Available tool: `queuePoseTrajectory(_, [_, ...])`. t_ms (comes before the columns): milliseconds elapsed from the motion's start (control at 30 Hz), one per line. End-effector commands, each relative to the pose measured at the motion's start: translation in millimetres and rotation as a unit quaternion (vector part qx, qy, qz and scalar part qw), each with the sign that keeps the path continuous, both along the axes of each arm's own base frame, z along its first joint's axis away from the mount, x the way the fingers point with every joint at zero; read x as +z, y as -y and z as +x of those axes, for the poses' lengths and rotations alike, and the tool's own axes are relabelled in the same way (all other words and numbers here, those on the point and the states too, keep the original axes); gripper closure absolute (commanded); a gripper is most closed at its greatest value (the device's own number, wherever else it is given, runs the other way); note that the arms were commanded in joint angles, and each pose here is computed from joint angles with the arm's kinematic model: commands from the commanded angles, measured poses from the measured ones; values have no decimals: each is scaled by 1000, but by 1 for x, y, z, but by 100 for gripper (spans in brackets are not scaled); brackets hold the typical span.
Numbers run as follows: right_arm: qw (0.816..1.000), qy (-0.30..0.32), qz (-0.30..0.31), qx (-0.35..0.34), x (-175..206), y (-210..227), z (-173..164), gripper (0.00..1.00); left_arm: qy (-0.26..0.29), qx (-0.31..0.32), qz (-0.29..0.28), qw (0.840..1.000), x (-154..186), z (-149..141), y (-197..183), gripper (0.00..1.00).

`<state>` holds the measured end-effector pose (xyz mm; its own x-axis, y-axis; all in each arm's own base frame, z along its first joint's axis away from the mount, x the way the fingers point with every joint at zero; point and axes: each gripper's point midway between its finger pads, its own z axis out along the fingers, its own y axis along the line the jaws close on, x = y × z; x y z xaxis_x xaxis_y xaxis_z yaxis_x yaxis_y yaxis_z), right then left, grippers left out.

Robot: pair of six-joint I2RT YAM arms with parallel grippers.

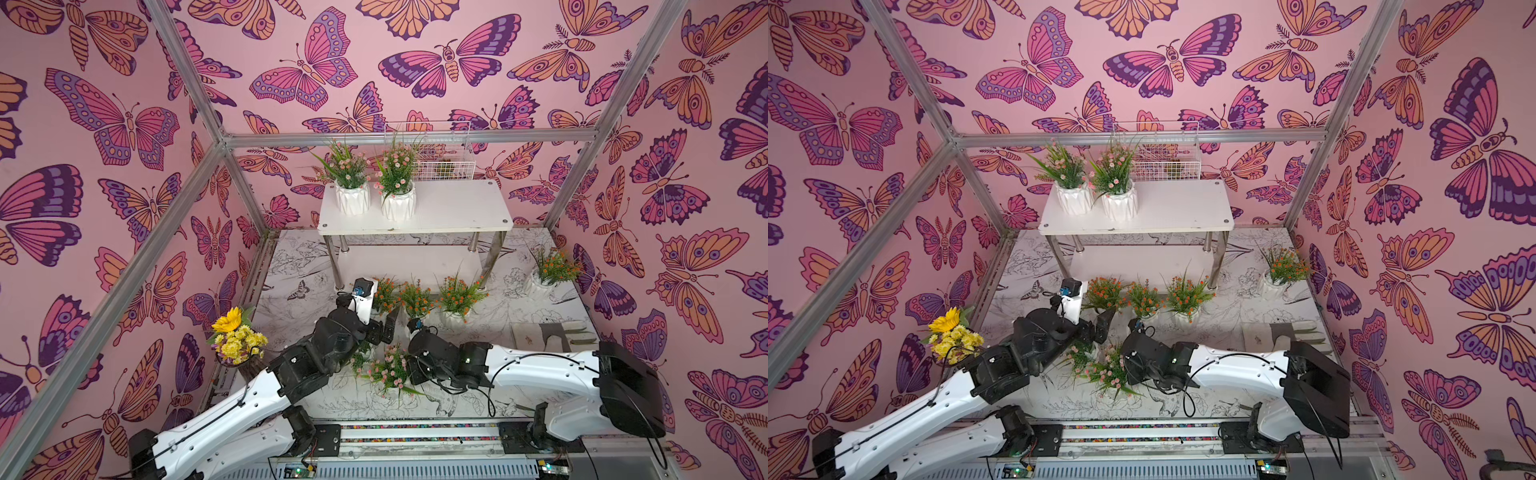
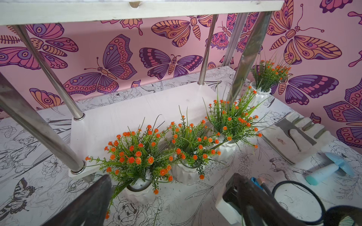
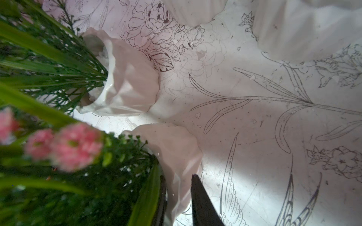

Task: Place the baby's breath potted plants on the rack by color
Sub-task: Pick up the baby's breath potted plant from the center of the board.

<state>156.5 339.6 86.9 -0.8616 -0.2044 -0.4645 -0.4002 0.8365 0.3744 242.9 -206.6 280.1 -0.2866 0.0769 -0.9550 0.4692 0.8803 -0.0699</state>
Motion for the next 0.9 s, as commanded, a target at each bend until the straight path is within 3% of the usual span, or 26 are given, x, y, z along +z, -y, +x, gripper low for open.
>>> queuePoseTrajectory(0, [1000, 0, -16, -9, -3, -2, 1, 77, 1, 9, 5, 1000, 2, -1, -5, 0])
queuePoseTrajectory(233, [999, -4, -37, -20, -14, -2, 3, 82, 2, 11, 6, 1000, 3, 0, -8, 0])
queuePoseTrajectory(400, [998, 3, -49, -28, -16, 4, 5, 91, 2, 12, 6, 1000, 1, -2, -9, 0])
queuePoseTrajectory(867, [995, 50, -76, -48, 28, 57, 19, 98, 1, -6, 2, 1000, -2, -6, -6, 0])
